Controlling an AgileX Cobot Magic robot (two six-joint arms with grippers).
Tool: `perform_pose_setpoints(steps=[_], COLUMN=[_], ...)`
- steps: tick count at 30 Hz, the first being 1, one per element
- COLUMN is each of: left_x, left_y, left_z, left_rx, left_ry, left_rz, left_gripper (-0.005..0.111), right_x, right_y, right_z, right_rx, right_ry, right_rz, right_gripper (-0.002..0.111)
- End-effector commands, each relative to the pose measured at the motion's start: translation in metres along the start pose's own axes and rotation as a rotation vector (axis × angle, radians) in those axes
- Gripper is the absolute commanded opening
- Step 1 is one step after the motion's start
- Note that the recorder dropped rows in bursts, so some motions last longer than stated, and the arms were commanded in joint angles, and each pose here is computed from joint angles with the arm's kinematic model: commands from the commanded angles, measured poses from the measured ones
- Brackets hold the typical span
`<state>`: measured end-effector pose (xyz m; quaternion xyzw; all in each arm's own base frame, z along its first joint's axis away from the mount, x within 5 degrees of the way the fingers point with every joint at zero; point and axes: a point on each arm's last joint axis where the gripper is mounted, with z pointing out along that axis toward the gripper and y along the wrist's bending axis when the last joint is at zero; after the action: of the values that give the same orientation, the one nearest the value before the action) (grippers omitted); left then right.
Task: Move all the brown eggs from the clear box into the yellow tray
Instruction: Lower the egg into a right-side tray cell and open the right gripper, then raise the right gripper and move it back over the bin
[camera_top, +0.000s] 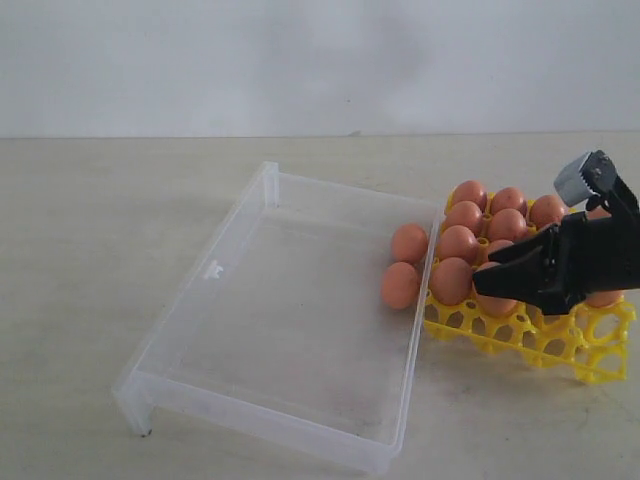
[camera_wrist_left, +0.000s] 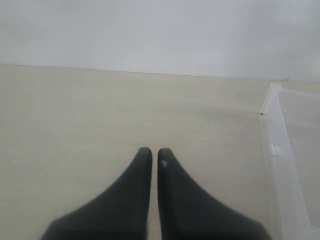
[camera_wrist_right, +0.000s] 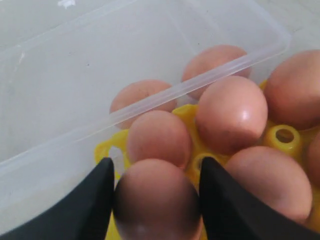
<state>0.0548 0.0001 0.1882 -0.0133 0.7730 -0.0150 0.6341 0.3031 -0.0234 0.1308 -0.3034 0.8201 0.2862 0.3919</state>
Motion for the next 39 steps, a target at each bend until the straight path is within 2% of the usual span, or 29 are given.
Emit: perform_pose_setpoints(steps=[1, 5, 7, 13, 16, 21, 24, 27, 29, 32, 37, 39], left_x=[0.000, 0.000, 0.000, 0.000, 0.000, 0.000, 0.000, 0.000, 0.000, 0.000, 0.000, 0.000], left_y=[0.000, 0.000, 0.000, 0.000, 0.000, 0.000, 0.000, 0.000, 0.000, 0.000, 0.000, 0.000], left_z=[0.000, 0.000, 0.000, 0.000, 0.000, 0.000, 0.000, 0.000, 0.000, 0.000, 0.000, 0.000], left_rx=[0.004, 0.004, 0.004, 0.004, 0.004, 0.004, 0.004, 0.004, 0.004, 0.004, 0.004, 0.004], left_ry=[-0.007, -0.007, -0.007, -0.007, -0.007, -0.007, -0.007, -0.007, -0.007, -0.007, -0.007, -0.007], left_rz=[0.000, 0.000, 0.000, 0.000, 0.000, 0.000, 0.000, 0.000, 0.000, 0.000, 0.000, 0.000], left_gripper=[0.004, 0.004, 0.004, 0.004, 0.004, 0.004, 0.004, 0.004, 0.004, 0.004, 0.004, 0.004], right_x=[0.002, 0.002, 0.000, -0.002, -0.002, -0.003, -0.011, -0.026, -0.037, -0.053, -0.085, -0.104], right_y=[-0.006, -0.006, -0.004, -0.001, -0.001, -0.002, 0.002, 0.003, -0.002, -0.001, 0.013, 0.021], right_z=[0.002, 0.002, 0.002, 0.002, 0.002, 0.002, 0.000, -0.003, -0.009, -0.020, -0.045, -0.060], right_rx=[0.052, 0.047, 0.024, 0.000, 0.000, 0.003, -0.035, -0.070, -0.013, 0.004, 0.045, 0.059], right_ry=[-0.019, -0.023, -0.040, -0.060, -0.060, -0.075, -0.156, -0.326, -0.417, -0.499, -0.615, -0.728], right_rz=[0.036, 0.040, 0.041, 0.052, 0.052, 0.060, 0.080, 0.131, 0.215, 0.334, 0.269, 0.310], right_gripper=[0.000, 0.001, 0.006, 0.045, 0.056, 0.058, 0.058, 0.058, 0.058, 0.058, 0.058, 0.058])
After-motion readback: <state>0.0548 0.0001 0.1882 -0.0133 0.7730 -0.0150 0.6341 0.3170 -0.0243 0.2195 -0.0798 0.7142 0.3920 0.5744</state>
